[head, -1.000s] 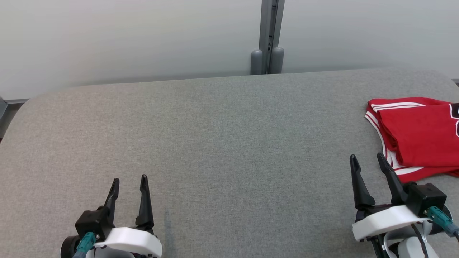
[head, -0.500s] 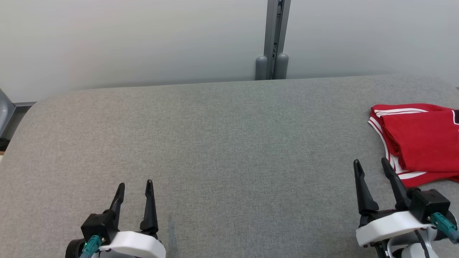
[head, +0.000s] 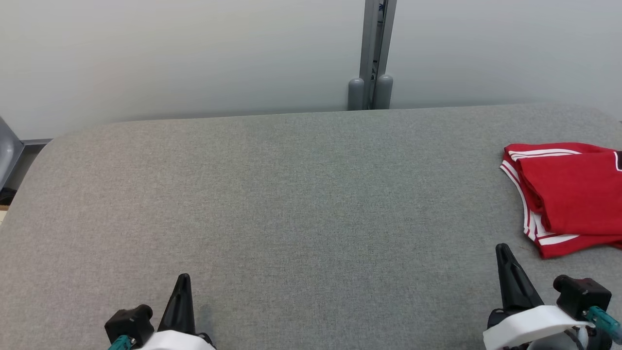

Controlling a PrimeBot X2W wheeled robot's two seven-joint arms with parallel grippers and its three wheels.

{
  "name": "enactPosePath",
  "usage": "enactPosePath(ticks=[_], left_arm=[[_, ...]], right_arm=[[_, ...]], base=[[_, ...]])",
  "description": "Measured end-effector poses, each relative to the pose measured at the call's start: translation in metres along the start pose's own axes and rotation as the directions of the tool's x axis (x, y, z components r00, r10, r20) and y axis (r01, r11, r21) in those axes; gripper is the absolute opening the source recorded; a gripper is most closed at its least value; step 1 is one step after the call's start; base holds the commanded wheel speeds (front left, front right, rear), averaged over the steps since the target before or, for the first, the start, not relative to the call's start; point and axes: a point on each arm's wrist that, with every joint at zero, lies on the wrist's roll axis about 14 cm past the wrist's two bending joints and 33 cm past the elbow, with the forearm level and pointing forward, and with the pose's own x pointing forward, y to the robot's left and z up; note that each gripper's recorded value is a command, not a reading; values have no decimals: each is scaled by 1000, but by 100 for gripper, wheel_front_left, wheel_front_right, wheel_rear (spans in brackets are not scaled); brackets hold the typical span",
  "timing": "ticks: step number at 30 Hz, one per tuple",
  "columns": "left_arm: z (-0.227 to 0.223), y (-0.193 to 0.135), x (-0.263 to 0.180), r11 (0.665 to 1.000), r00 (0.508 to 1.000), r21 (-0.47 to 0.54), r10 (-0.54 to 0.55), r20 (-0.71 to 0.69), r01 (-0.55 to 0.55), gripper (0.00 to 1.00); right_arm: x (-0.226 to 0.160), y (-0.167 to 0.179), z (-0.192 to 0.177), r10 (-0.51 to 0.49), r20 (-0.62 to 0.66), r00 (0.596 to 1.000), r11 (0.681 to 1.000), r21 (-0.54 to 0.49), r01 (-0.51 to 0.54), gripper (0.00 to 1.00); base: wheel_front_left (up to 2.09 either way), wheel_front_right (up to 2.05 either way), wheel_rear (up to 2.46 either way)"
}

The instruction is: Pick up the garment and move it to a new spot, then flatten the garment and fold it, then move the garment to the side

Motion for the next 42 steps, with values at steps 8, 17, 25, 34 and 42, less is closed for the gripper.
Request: enactPosePath(ticks=[8,17,25,34,42], left_arm=[[1,7,2,990,999,-140,23,-27,-27,0],[6,10,6,963,999,-267,25,-38,-35,0],[10,12,9,925,999,-378,23,-45,-38,0],[16,13,13,872,999,-488,13,-44,-33,0],[20,14,15,818,999,-574,5,-40,-27,0]], right_arm=[[0,-8,3,-39,-3,999,989,141,39,0],[1,-13,4,-66,-12,998,961,267,67,0],[2,-18,6,-87,-18,996,921,380,87,0],[4,-21,9,-97,-19,995,866,490,94,0],[4,-24,12,-106,-20,994,812,575,99,0]], base=[[0,0,0],[0,0,0],[0,0,0],[0,0,0],[0,0,0]])
